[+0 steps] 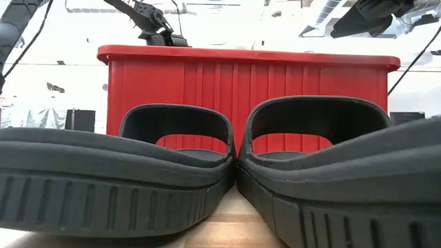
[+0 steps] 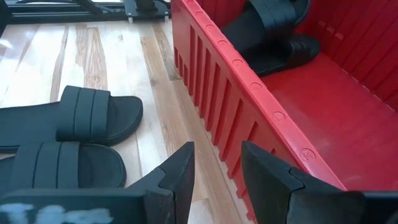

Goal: Pick and place slides into bin
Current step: Put the black slides into the red bin

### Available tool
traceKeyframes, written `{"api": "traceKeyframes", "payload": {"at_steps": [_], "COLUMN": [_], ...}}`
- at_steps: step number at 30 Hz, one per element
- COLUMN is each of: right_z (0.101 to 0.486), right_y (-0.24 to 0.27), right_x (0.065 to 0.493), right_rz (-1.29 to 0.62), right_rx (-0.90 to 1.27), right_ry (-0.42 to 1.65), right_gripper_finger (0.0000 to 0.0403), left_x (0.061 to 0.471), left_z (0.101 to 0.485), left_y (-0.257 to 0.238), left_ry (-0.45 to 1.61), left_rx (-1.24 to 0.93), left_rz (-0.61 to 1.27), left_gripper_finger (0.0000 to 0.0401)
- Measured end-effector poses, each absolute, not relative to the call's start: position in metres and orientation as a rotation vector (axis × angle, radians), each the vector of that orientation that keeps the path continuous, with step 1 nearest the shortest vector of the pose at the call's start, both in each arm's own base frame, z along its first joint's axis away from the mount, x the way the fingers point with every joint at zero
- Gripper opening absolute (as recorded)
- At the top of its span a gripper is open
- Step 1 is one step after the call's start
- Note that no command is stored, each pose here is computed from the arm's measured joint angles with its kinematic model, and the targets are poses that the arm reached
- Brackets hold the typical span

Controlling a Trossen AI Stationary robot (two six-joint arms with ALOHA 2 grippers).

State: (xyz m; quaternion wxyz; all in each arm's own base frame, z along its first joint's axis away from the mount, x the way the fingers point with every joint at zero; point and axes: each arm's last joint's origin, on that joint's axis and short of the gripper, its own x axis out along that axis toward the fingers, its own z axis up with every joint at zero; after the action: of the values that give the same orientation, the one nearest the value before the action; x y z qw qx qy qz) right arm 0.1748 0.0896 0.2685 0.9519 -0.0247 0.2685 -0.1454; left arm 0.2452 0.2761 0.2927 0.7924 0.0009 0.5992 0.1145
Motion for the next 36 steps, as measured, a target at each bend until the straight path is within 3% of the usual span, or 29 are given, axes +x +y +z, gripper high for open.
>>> {"api": "traceKeyframes", "payload": {"at_steps": [12,25,36], "right_z": [0.269,0.269,0.269], "right_y": [0.090,0.090,0.090], "right_x": [0.175,0.175,0.175], "right_rz": [-0.295,-0.296,-0.296], "right_rx": [-0.050,-0.050,-0.050], "right_ry": [0.546,0.546,0.546], "right_gripper_finger": [0.0123,0.0123,0.0123], "left_x": [0.244,0.242,0.245], "left_z": [0.293,0.294,0.354], "left_y": [0.278,0.279,0.285], "left_ry": [1.331,1.390,1.248], "left_rx": [0.034,0.083,0.144], "left_rz": [0.292,0.352,0.560], "left_gripper_finger": [0.0175,0.0178,0.0178]}}
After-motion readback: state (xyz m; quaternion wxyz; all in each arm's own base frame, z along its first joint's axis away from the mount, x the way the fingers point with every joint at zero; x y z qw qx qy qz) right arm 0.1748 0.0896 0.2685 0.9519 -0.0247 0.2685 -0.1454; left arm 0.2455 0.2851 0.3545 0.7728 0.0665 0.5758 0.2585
